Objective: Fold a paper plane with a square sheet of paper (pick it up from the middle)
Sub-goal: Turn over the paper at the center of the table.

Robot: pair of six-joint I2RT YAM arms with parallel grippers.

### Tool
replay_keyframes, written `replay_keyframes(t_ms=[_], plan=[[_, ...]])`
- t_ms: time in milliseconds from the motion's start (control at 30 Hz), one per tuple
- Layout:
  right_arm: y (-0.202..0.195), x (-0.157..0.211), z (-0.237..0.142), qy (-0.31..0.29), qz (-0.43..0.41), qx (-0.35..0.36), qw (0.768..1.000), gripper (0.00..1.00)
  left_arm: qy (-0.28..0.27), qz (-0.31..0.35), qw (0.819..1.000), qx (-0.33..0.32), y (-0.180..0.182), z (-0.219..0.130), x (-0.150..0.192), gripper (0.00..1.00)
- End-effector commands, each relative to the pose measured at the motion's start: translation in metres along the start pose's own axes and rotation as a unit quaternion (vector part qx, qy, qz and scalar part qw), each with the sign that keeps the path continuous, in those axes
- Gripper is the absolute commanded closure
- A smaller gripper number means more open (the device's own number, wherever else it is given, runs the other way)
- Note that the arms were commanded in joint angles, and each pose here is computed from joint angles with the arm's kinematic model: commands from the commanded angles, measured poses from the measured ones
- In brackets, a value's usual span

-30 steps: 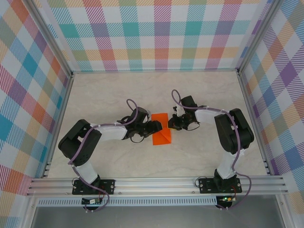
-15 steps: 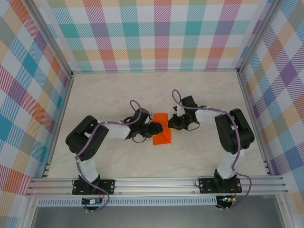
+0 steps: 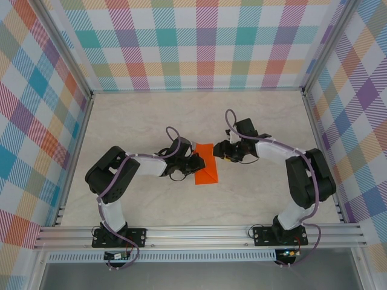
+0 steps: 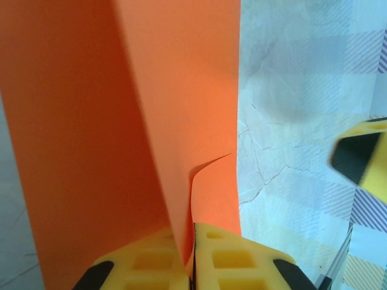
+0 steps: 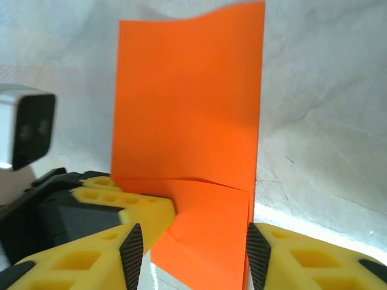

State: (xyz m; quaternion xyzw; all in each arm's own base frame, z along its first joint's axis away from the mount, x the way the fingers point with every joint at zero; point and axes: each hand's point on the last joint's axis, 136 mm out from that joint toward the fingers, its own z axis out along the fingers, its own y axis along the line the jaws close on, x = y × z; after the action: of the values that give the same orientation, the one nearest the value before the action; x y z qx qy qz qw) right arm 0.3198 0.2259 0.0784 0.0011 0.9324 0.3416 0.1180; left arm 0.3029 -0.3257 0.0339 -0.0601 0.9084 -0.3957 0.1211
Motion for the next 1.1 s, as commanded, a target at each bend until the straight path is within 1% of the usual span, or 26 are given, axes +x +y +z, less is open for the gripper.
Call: replay_keyframes(t_ms=[0,100,200,267,333,433,533,600,700,800,900,933,967,1067], plan=[[-0.006,-0.004,-0.02,-0.035,0.006,0.036,0.999,0.39,-0.037,0.023,0.999,-0.001,-0.012,-0.017,-0.017,0.97],[-0.011,-0.009,-0.04,-0.068,0.006,0.074,0.995,0.28,-0.047,0.051,0.997,-0.038,-0.015,-0.039,-0.021,0.98],[-0.012,-0.012,-0.059,-0.104,-0.002,0.093,0.99,0.22,-0.055,0.095,0.988,-0.105,-0.015,-0.074,-0.026,0.98],[-0.012,-0.013,-0.071,-0.128,-0.004,0.1,0.987,0.18,-0.056,0.126,0.976,-0.169,-0.011,-0.102,-0.029,0.98],[-0.01,-0.014,-0.081,-0.145,-0.006,0.106,0.984,0.13,-0.057,0.161,0.957,-0.232,-0.01,-0.13,-0.035,0.98],[-0.011,-0.016,-0.092,-0.165,-0.003,0.115,0.98,0.06,-0.077,0.211,0.914,-0.338,-0.006,-0.172,-0.051,0.98],[-0.014,-0.016,-0.1,-0.177,0.001,0.127,0.976,0.02,-0.101,0.244,0.861,-0.434,-0.001,-0.203,-0.07,0.97],[-0.016,-0.015,-0.103,-0.18,0.002,0.133,0.975,0.0,-0.111,0.259,0.823,-0.492,0.005,-0.214,-0.082,0.98],[-0.019,-0.013,-0.104,-0.181,0.003,0.139,0.973,0.0,-0.113,0.273,0.779,-0.554,0.015,-0.21,-0.093,0.97],[-0.021,-0.01,-0.106,-0.184,0.001,0.144,0.972,0.0,-0.106,0.282,0.745,-0.594,0.027,-0.19,-0.097,0.98],[-0.024,-0.009,-0.11,-0.189,0.001,0.151,0.97,0.0,-0.097,0.291,0.729,-0.612,0.035,-0.161,-0.096,0.98],[-0.026,-0.008,-0.11,-0.189,0.002,0.155,0.97,0.0,-0.093,0.293,0.728,-0.613,0.036,-0.15,-0.095,0.98],[-0.026,-0.008,-0.111,-0.189,0.003,0.157,0.969,0.0,-0.088,0.292,0.731,-0.61,0.037,-0.139,-0.093,0.98],[-0.029,-0.008,-0.112,-0.189,0.005,0.167,0.968,0.0,-0.064,0.285,0.755,-0.586,0.043,-0.103,-0.081,0.98]])
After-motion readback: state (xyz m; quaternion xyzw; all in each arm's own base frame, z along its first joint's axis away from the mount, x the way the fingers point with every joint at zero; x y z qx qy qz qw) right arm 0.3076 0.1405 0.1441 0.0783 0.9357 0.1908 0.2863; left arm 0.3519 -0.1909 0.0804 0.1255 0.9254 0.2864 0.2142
